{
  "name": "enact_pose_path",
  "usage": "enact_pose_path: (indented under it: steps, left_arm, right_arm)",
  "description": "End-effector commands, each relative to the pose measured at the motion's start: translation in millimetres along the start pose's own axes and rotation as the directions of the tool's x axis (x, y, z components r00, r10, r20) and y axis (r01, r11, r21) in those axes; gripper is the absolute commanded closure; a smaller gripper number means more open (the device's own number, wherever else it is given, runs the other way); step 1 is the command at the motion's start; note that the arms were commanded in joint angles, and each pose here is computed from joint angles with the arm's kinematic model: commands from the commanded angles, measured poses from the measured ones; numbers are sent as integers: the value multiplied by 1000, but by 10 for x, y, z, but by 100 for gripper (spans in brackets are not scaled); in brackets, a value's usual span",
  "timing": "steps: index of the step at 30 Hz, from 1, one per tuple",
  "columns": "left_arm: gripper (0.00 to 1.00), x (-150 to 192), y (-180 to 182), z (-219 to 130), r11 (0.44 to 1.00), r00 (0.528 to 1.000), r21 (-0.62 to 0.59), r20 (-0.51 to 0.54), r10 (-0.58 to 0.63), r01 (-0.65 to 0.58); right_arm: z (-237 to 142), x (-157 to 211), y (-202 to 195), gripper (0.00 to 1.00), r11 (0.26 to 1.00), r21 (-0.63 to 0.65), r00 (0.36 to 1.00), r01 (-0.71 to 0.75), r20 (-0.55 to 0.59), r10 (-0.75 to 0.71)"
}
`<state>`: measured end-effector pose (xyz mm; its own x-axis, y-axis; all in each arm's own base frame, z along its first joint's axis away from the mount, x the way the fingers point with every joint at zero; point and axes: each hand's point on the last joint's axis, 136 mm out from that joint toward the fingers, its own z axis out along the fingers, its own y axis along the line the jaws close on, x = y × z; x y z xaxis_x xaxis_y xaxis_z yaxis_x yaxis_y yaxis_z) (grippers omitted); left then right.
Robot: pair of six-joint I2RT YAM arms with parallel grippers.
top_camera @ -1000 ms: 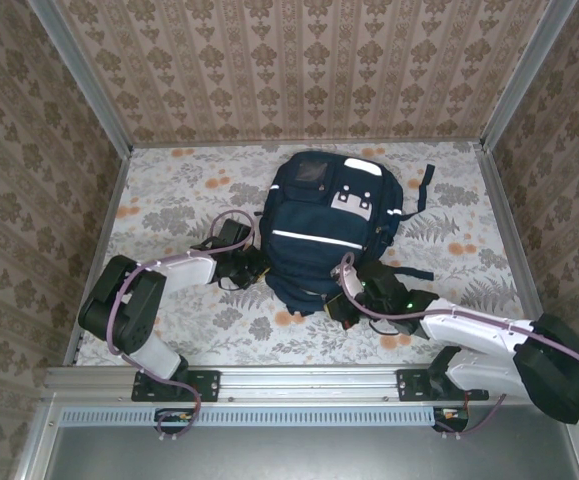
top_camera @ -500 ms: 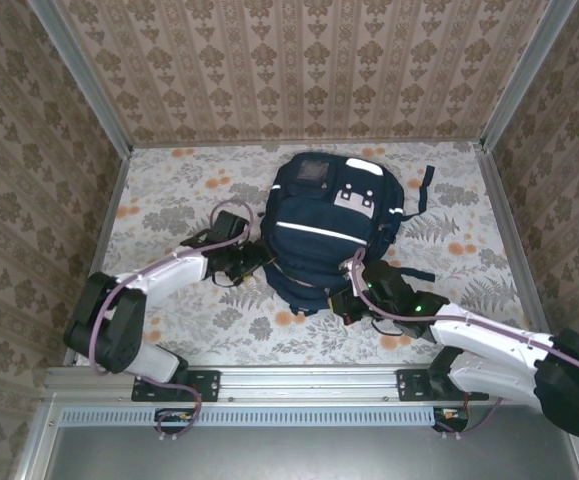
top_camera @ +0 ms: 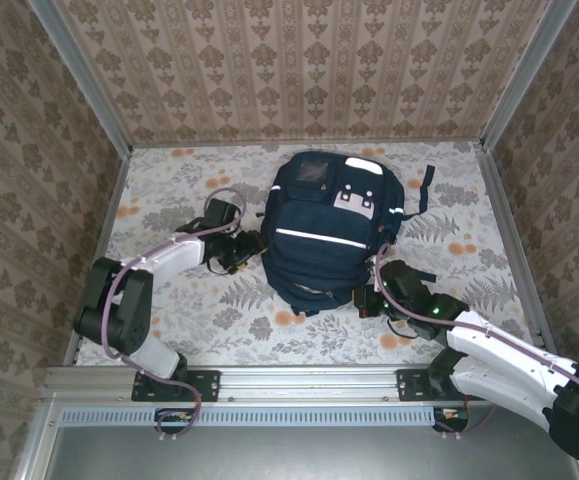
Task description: Pack the student bag
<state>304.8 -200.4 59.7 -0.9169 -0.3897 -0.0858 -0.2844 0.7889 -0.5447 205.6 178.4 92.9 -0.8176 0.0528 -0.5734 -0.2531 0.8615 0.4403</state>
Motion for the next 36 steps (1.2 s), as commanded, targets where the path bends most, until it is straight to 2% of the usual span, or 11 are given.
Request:
enact_pose_path:
  steps: [1, 2, 3, 6, 9, 13, 20, 24, 28, 31, 36]
  left_arm:
    - [34, -28, -280, -73, 994, 997, 74, 6, 74, -74]
    - [34, 34, -327, -97, 991, 994, 72, 8, 109, -109]
    - [34, 67, -351, -133, 988, 990, 67, 12, 138, -139]
    - [34, 107, -403, -275, 978, 980, 73, 27, 195, -197]
    - [34, 217, -522, -385, 952, 959, 118, 28, 282, -283]
    - [34, 402, -635, -501, 912, 918, 105, 31, 396, -397]
    - [34, 684, -785, -446, 867, 874, 132, -13, 486, -480]
    - [34, 950, -956, -427, 801, 807, 161, -43, 589, -576]
    - [35, 1227, -1091, -431, 737, 739, 190, -74, 670, -649]
    - [35, 1263, -1031, -432, 736, 733, 165, -95, 674, -656]
    - [35, 1110, -888, -563, 769, 768, 114, -62, 637, -629]
  right_arm:
    - [-1, 70, 195, 96, 993, -112, 998, 23, -52, -29]
    - [14, 91, 231, 82, 991, -132, 997, 27, -68, -36]
    - [30, 115, 265, 74, 988, -152, 995, 30, -85, -43]
    - [78, 166, 393, 66, 974, -224, 990, 31, -124, -60]
    - [107, 179, 544, 65, 953, -302, 987, 22, -147, -70]
    - [93, 132, 746, 70, 925, -380, 985, 28, -147, -90]
    - [213, 126, 742, 72, 934, -355, 981, 22, -174, -90]
    - [49, -89, 603, 62, 970, -240, 993, 42, -96, -67]
    - [-189, -316, 29, 52, 997, 11, 994, -76, 77, 75]
    - [-252, -338, -386, 38, 970, 150, 977, -194, 115, 178]
    - [-152, -273, -790, 41, 904, 306, 954, -297, 65, 292]
